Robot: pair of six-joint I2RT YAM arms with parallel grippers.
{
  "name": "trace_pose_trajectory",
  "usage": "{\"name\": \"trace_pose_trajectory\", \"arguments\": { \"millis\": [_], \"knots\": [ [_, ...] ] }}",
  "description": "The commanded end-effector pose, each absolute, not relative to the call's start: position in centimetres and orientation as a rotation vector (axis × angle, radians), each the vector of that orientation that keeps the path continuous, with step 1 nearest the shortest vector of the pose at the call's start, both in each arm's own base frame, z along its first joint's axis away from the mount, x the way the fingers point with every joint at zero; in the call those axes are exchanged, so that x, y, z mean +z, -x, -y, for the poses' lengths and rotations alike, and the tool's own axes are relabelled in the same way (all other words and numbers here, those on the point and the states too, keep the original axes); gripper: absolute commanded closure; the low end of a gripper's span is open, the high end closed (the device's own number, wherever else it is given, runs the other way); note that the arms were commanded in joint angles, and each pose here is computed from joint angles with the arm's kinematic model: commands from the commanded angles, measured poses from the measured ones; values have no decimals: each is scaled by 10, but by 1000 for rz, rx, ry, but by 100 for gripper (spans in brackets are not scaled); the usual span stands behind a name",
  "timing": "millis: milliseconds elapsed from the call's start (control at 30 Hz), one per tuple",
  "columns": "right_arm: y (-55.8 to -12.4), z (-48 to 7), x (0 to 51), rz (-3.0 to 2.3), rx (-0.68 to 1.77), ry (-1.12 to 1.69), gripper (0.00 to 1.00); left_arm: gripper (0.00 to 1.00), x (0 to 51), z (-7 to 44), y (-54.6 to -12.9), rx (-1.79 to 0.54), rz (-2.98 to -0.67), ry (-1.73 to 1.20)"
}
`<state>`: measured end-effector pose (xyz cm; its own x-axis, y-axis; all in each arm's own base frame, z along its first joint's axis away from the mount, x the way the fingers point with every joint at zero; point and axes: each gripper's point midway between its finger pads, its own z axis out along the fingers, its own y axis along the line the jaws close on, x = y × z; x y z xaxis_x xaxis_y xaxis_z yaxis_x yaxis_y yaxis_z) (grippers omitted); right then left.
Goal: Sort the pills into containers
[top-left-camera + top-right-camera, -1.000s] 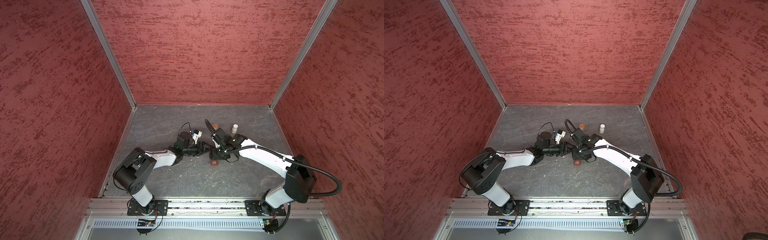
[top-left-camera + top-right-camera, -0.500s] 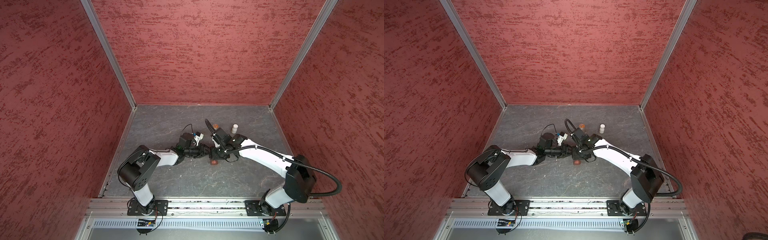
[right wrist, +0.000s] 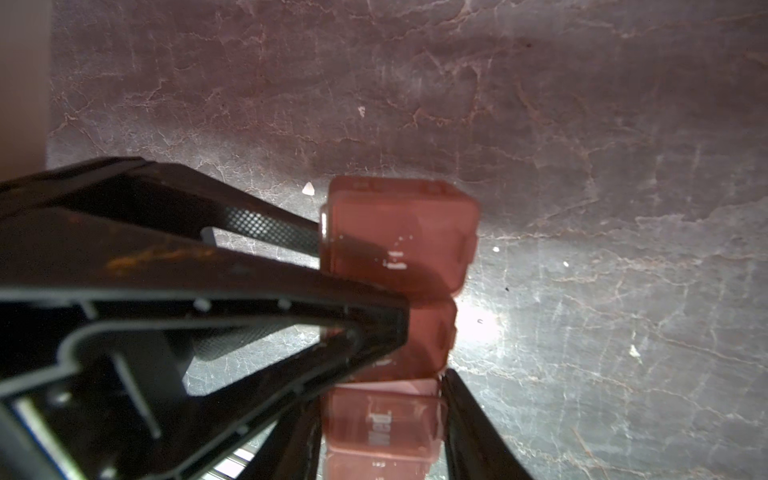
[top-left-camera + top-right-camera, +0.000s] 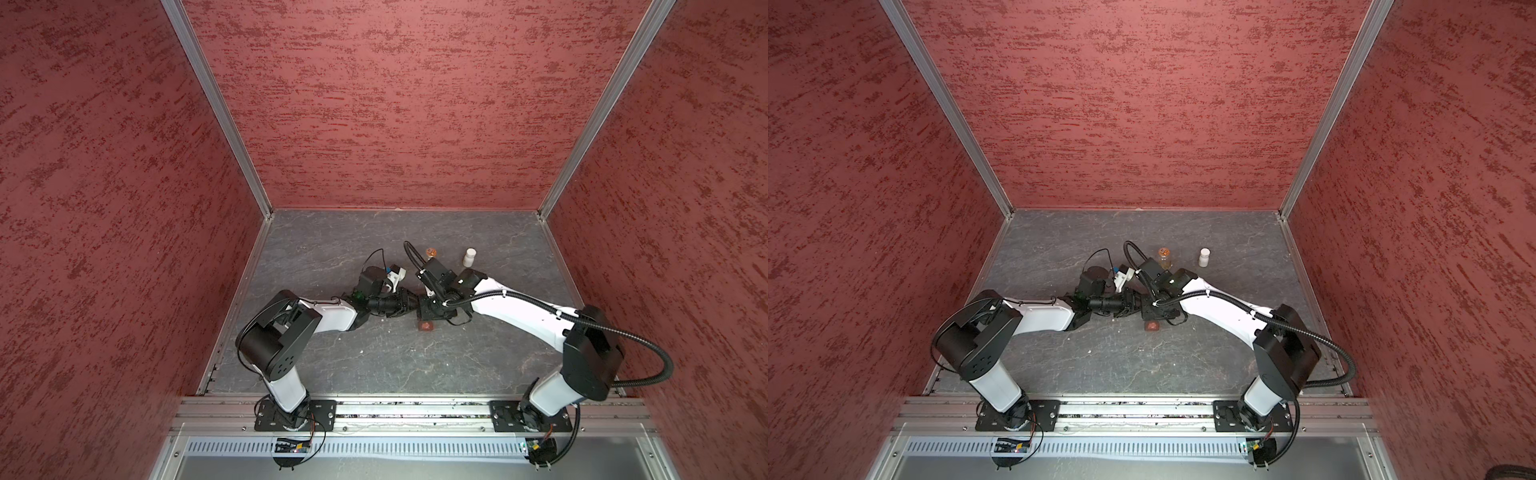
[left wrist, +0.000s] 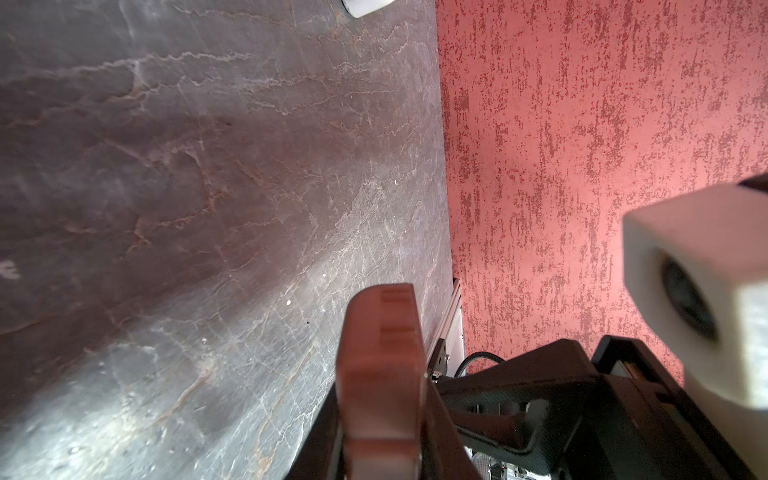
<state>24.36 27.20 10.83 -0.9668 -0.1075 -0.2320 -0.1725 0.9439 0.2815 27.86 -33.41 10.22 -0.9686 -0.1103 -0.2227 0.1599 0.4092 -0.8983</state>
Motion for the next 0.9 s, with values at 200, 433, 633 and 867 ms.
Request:
{"name": "trace_pose_trajectory", "arguments": {
  "millis": [200,433,633,867],
  "knots": [
    [-239,-308,145,-2807,722,264,48,88,92,328,-285,-1536,-2414,-23],
    [-235,-320,161,-2763,816,293,48,89,90,327,-286,-1528,-2417,-19],
    [-231,-335,170,-2732,916,329,48,90,86,325,-286,-1522,-2424,-8],
    [-226,-344,161,-2747,951,357,48,90,85,322,-284,-1520,-2426,-1]
  ]
}}
